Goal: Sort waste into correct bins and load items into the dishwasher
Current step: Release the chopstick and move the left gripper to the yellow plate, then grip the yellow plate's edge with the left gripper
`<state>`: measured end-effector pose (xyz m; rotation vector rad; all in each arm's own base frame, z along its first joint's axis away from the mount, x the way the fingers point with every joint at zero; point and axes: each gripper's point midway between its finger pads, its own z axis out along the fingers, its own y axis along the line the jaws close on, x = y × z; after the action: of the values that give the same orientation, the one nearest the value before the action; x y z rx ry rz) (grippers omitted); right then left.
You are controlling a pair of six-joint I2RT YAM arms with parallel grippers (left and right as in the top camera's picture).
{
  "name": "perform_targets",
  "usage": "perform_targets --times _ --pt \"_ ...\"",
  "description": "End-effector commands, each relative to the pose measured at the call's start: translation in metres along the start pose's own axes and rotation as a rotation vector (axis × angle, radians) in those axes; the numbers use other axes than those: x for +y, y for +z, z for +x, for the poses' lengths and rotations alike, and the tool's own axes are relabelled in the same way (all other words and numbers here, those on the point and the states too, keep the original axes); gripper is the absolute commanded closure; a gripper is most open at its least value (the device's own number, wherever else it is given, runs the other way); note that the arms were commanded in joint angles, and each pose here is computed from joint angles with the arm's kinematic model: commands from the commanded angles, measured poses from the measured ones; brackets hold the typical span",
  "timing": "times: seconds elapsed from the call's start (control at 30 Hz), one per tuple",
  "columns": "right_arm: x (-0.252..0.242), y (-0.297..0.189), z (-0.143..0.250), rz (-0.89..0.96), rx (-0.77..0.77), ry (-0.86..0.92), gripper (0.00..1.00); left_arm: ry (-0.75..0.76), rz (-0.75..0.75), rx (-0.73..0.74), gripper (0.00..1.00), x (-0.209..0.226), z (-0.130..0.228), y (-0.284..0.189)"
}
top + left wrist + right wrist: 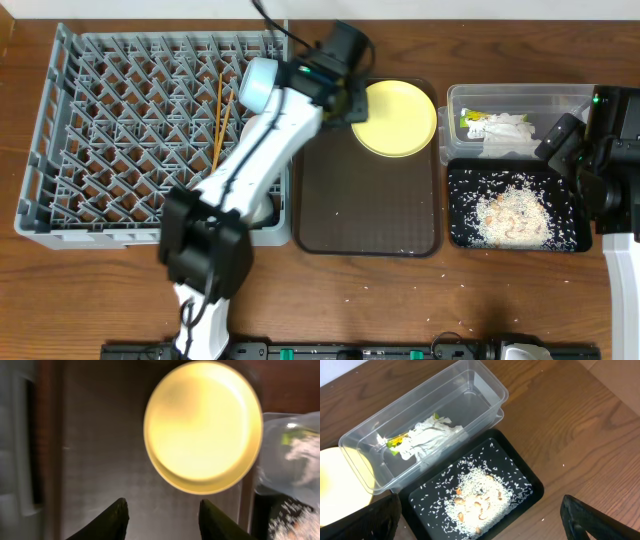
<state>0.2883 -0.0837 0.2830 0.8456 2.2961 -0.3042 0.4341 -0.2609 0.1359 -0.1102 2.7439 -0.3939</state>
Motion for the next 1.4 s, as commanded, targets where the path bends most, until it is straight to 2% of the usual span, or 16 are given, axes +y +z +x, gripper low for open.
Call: perform_targets --times 0.0,0.1,0.37,0.73,0.93,1.03,1.1,1.17,1.2,1.37 --pt "-0.003 -0.001 -0.002 0.01 -0.009 0.023 0.01 -0.141 -0.067 0.029 0.53 0.012 0.009 0.034" --pt "-0.003 -0.001 -0.002 0.01 -0.009 0.023 0.01 -0.192 -0.097 0.065 0.49 0.019 0.018 0.06" --pt "-0.003 -0.001 -0.002 0.01 -0.009 0.023 0.01 -0.288 -0.143 0.135 0.48 0.03 0.041 0.11" --pt "-0.003 -0.001 -0.002 0.01 -0.009 0.023 0.01 -0.259 -0.118 0.124 0.46 0.016 0.048 0.13" --pt "-0.003 -0.001 -0.002 0.01 -0.009 0.023 0.01 -0.274 -0.138 0.152 0.45 0.015 0.065 0.146" --pt "-0.003 -0.001 -0.002 0.01 -0.009 0.023 0.01 -0.289 -0.151 0.163 0.52 0.017 0.07 0.152" --pt "-0.003 -0.001 -0.002 0.01 -0.009 0.023 0.01 -0.288 -0.153 0.163 0.61 0.018 0.07 0.153" --pt "-0.003 -0.001 -0.002 0.01 -0.009 0.023 0.01 -0.288 -0.155 0.166 0.78 0.018 0.071 0.152" --pt "-0.003 -0.001 -0.002 0.01 -0.009 0.023 0.01 -0.289 -0.16 0.171 0.92 0.02 0.072 0.152" --pt "-0.003 -0.001 -0.002 0.01 -0.009 0.023 0.01 -0.284 -0.143 0.194 0.93 0.021 0.072 0.15"
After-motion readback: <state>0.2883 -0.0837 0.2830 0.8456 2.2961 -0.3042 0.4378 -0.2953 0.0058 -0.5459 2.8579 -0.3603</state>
